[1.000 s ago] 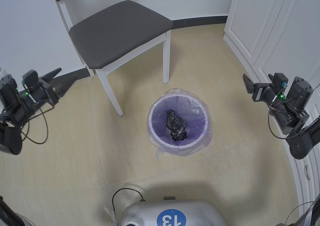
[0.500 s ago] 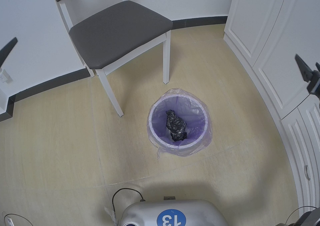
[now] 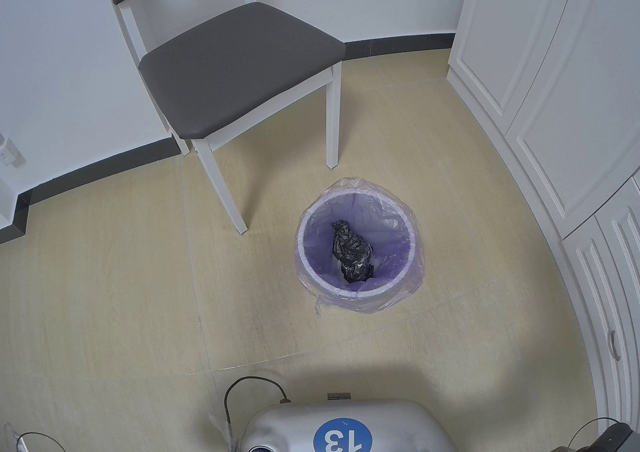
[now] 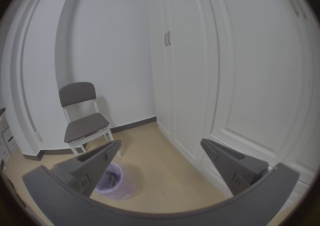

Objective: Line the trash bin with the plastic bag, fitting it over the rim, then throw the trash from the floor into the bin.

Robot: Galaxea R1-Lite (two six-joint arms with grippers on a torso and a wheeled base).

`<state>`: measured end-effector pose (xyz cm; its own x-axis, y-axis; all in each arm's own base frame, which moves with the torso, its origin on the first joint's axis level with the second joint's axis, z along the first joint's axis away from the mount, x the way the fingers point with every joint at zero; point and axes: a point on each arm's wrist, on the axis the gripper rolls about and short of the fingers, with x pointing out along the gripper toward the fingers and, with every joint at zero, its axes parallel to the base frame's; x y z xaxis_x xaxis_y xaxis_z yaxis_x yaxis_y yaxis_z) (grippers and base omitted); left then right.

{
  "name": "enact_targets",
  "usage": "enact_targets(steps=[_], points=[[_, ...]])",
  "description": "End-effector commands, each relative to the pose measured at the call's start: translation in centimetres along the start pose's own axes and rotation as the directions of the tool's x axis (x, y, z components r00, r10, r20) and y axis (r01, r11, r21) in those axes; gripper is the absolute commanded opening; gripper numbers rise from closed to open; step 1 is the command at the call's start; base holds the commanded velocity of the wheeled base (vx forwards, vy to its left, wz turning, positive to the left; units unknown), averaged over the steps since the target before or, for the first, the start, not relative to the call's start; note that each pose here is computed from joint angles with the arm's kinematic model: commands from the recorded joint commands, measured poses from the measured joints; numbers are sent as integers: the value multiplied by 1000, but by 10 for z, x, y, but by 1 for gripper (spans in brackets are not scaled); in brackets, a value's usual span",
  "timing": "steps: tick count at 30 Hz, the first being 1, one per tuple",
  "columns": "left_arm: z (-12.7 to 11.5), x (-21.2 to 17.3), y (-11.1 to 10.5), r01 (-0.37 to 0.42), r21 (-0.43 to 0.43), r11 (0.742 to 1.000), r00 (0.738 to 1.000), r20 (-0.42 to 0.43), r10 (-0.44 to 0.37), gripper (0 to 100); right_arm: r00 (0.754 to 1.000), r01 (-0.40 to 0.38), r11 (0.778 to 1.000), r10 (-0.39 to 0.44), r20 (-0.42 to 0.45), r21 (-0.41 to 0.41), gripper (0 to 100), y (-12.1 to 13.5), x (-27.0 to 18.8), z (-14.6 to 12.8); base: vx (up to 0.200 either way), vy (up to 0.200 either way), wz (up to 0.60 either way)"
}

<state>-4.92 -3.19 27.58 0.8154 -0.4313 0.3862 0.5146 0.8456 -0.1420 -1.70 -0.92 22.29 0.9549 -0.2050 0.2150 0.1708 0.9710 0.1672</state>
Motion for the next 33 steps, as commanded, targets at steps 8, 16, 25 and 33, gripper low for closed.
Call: enact_targets(steps=[8,16,25,33], points=[[-1,-75,-60,66,61,996,997,-52,-62,100,993,-2,998,-5,114,55,100,-14,-69,-31,0,0,0],[-12,-107,-24,181,-6,984,971,-158,-179,100,997,-62,998,62,34,-18,100,-13,-60,-51,0,0,0],[-78,-83,14,-108,111,988,968,-216,130,100,996,-90,970,81,-46,-226,100,-14,-45,-90,0,0,0],[-164,-64,66,-410,332,849,874,-123,470,100,994,-79,969,58,-95,-236,100,-18,-37,-128,0,0,0]])
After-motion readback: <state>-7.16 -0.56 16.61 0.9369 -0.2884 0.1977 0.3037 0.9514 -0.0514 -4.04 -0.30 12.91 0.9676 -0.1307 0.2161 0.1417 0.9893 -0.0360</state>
